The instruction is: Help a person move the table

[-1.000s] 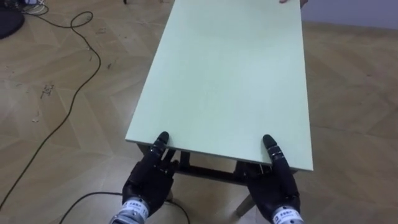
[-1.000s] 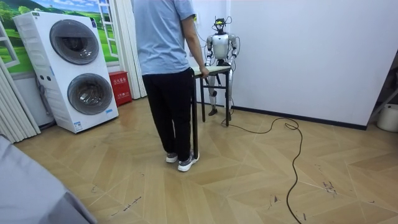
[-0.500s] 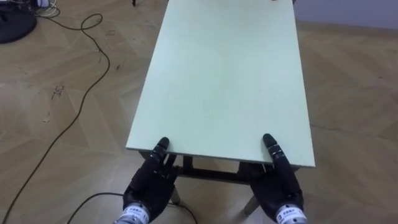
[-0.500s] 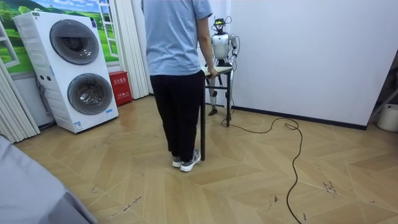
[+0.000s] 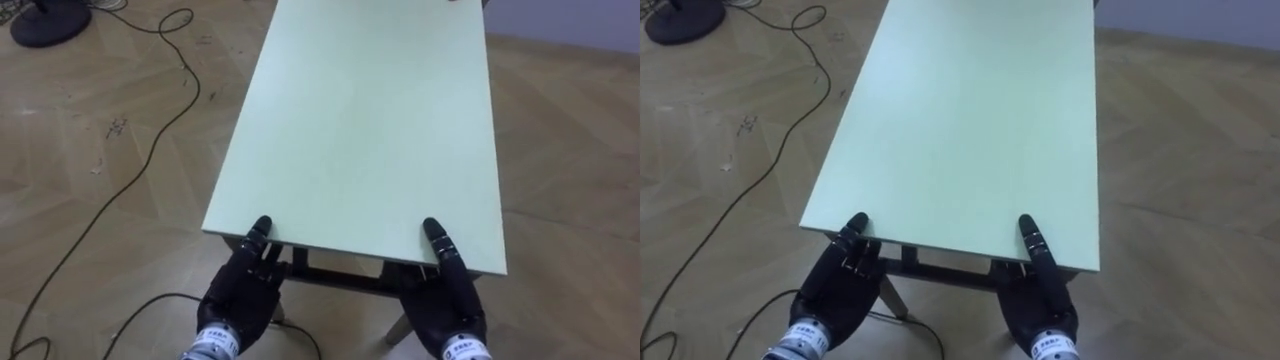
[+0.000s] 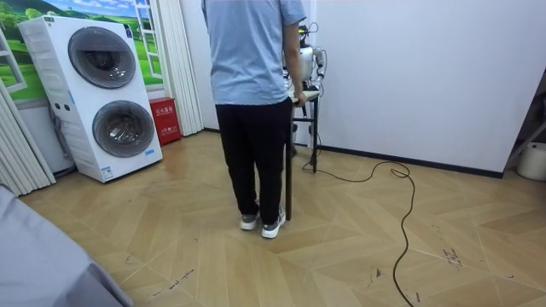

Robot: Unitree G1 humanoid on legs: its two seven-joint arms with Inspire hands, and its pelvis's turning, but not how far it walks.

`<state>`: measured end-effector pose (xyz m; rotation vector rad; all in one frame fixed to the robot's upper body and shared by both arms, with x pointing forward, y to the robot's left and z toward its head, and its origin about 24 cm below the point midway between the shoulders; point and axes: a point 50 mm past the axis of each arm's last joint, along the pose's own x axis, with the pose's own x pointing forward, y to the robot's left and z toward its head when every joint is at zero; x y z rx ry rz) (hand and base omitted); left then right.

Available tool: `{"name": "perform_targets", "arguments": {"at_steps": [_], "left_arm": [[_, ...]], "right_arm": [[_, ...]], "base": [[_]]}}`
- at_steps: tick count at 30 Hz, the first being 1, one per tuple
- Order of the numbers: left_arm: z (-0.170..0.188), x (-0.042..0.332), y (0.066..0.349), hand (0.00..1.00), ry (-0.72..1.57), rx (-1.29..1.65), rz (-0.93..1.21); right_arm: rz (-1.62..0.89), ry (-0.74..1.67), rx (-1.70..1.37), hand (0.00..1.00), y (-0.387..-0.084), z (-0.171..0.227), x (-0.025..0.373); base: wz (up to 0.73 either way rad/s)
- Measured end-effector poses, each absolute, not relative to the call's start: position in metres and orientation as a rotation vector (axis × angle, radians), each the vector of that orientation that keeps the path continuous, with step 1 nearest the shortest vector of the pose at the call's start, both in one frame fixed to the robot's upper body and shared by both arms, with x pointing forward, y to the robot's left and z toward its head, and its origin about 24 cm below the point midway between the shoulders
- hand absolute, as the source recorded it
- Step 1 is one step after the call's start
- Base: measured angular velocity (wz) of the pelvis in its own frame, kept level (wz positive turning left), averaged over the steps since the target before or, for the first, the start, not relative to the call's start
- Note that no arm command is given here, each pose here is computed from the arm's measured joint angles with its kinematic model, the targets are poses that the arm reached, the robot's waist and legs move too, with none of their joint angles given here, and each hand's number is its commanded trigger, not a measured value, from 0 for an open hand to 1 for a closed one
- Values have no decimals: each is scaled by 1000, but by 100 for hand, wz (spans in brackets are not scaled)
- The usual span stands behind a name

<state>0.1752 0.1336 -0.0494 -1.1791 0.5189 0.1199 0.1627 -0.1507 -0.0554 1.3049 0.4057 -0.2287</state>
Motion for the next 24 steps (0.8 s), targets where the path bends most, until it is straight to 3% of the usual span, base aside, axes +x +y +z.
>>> {"name": "perform_targets", "arguments": {"at_steps": [9,14,18,24], "left_arm": [[-39,190,114,100,509,-1163,10],[-49,175,124,100,512,-1193,37],[-49,177,120,100,543,-1187,43],[-49,176,115,100,549,-1175,49]], "right_arm": [[-273,318,1366,100,-163,-53,149],[-234,348,1317,100,-156,-51,150],[-255,341,1306,100,-157,-53,146],[-263,333,1296,100,-159,-53,146]], "base": [[65],[7],[65],[10]]}}
